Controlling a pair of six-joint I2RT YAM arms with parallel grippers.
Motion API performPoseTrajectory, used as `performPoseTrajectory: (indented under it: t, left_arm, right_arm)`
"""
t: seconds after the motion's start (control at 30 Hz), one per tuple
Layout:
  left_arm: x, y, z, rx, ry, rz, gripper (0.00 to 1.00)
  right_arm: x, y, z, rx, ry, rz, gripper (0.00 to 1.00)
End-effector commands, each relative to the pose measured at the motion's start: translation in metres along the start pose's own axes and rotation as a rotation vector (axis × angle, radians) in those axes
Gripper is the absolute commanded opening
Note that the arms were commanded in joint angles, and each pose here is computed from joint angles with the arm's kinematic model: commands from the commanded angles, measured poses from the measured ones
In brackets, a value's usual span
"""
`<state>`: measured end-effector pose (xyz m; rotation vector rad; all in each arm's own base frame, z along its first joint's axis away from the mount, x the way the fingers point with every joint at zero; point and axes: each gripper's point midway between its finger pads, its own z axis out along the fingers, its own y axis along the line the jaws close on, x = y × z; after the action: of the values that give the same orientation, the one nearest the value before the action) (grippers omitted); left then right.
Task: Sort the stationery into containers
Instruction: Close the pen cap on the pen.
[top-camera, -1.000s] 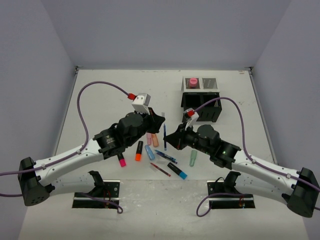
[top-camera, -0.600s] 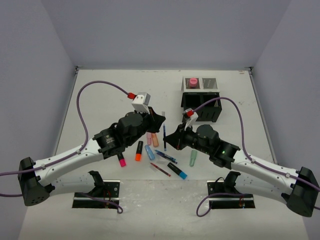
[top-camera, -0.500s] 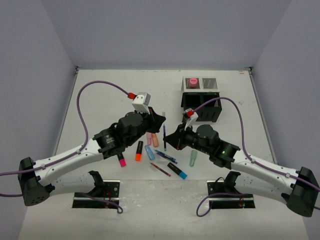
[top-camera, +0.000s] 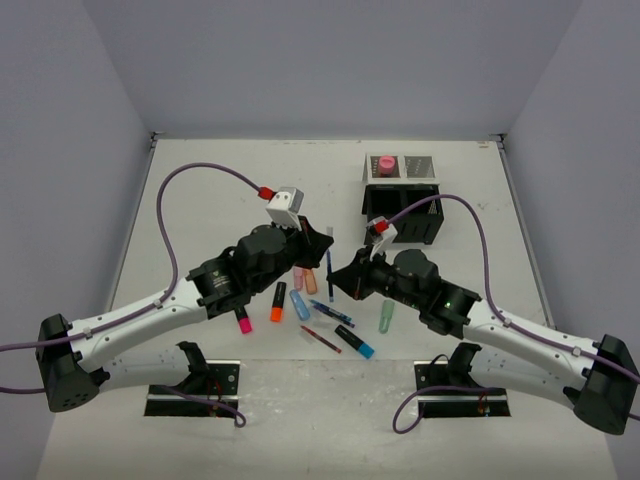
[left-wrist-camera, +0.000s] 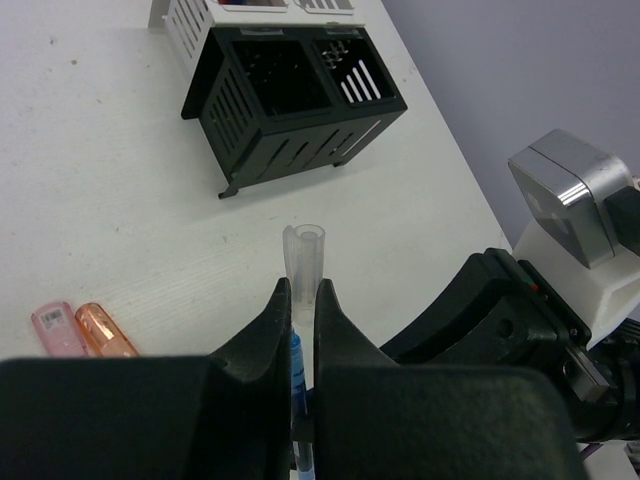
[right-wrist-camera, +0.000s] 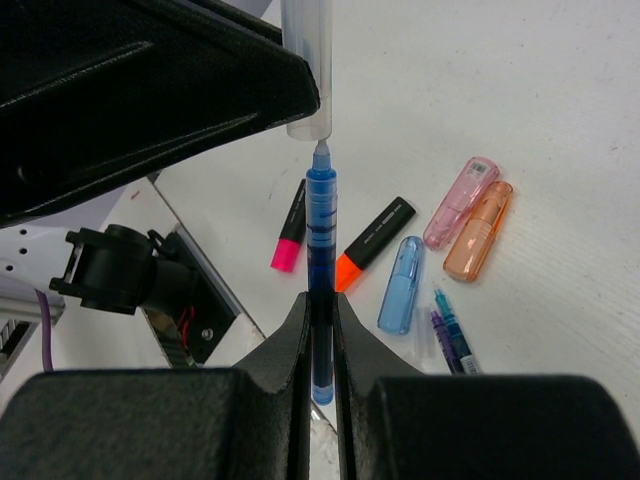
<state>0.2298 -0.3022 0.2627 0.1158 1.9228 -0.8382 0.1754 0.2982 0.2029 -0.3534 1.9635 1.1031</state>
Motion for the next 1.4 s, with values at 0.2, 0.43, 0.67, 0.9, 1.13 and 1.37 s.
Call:
performPoseTrajectory:
  t: [0.2, 0.43, 0.67, 0.9, 1.13, 1.37]
  left_arm:
    - [-0.014, 0.007, 0.000, -0.037, -0.063, 0.008, 0.00]
    - [-0.018, 0.007, 0.000, -0.046, -0.069, 0.003, 0.00]
    - [-0.029, 0.000, 0.001, -0.041, -0.092, 0.004, 0.00]
    - [-0.026, 0.000, 0.003, -0.032, -0.087, 0.007, 0.00]
    - [-0.023, -0.002, 0.004, -0.020, -0.080, 0.006, 0.00]
    - [-0.020, -0.004, 0.005, -0.007, -0.072, 0.002, 0.00]
  right_arm:
    - [-0.023, 0.015, -0.006, -0.038, -0.076, 0.006, 0.00]
    - [-0.022, 0.013, -0.005, -0.024, -0.071, 0.008, 0.00]
    - [-0.016, 0.014, 0.000, -0.036, -0.048, 0.017, 0.00]
    - [-0.022, 0.015, -0.003, -0.029, -0.062, 0.012, 0.00]
    - [-0.021, 0.013, -0.003, -0.020, -0.062, 0.010, 0.00]
    - [-0.023, 0.012, -0.006, -0.012, -0.067, 0.008, 0.00]
